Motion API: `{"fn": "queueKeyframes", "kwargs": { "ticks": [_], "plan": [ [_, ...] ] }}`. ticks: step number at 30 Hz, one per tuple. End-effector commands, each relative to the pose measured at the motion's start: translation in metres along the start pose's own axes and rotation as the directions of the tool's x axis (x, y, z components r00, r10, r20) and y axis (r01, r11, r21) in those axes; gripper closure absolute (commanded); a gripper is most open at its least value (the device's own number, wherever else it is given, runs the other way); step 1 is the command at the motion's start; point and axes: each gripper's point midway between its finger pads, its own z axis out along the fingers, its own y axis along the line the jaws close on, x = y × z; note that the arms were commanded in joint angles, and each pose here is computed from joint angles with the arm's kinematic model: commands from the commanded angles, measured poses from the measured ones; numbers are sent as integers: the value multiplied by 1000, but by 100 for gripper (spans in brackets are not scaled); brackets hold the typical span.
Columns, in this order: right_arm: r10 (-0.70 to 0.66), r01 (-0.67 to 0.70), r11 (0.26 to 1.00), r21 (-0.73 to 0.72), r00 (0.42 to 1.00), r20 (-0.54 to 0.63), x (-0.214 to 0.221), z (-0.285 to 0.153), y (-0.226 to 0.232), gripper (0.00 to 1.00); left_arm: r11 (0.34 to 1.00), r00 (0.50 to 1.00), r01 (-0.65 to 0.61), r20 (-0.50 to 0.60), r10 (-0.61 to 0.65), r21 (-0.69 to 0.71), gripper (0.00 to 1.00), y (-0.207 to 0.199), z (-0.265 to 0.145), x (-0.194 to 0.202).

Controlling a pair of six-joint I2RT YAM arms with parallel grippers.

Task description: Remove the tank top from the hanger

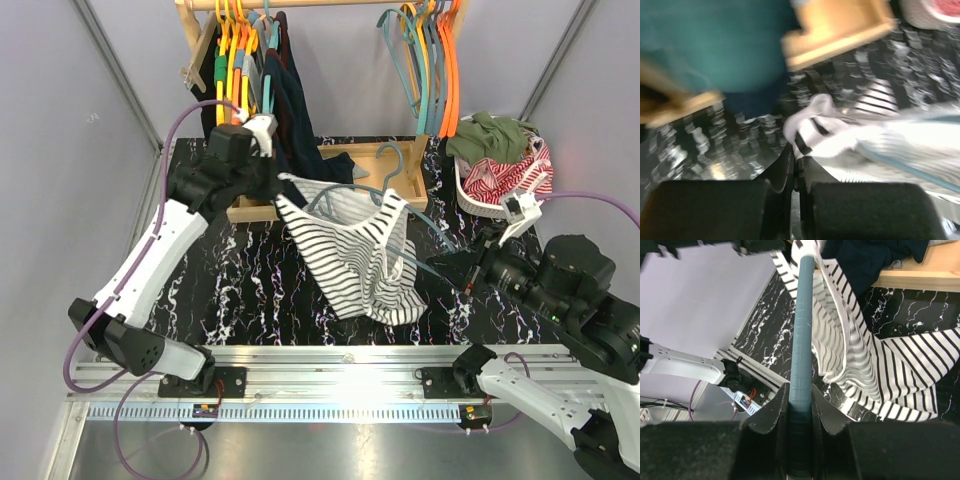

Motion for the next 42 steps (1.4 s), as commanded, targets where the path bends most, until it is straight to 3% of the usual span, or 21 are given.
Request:
{"fn": "queueKeyframes", "kwargs": {
  "ticks": [1,8,13,16,20,22,24,25,27,29,30,34,38,42],
  "plan": [
    [18,-17,1000,-11,994,103,-23,-18,7,100,997,995,31,-94,-25,64,100,15,21,31],
    [47,-38,998,-57,983,178,-34,-30,15,100,961,950,169,-297,-100,219,100,-6,49,112],
    [63,-55,997,-45,977,204,-37,-30,12,100,921,951,116,-310,5,371,100,-63,18,134],
    [71,-75,997,9,971,226,-39,-32,1,100,886,953,147,-302,-8,440,100,-93,-9,143],
    [75,-89,994,58,975,208,-34,-26,-9,100,822,962,170,-273,-18,543,92,-127,-47,144],
    [73,-85,994,73,986,150,-26,-15,-10,100,796,971,151,-238,-9,587,81,-140,-71,139],
    [73,-80,994,73,993,90,-16,-8,-9,100,779,984,120,-177,-11,616,22,-146,-95,123],
    [74,-78,994,77,995,61,-13,-1,-9,100,809,986,110,-167,-14,578,1,-138,-99,122],
    [60,-60,997,48,998,4,-5,3,-4,100,826,997,56,-82,-12,560,1,-132,-122,99],
    [35,-34,999,25,997,-67,4,10,1,100,886,1000,-2,-26,16,463,1,-109,-135,90],
    [21,-25,999,-37,993,-116,9,9,13,100,924,999,-19,-36,35,381,1,-91,-135,95],
    [-52,-33,969,-245,942,-332,40,11,46,100,952,993,-106,-24,118,286,1,-63,-149,101],
    [-130,-99,892,-442,878,-460,58,-4,76,100,904,982,-119,-86,169,410,1,-72,-166,131],
    [-180,-183,792,-582,841,-510,63,-24,100,100,784,969,-78,-137,204,615,1,-96,-197,162]
  ]
}}
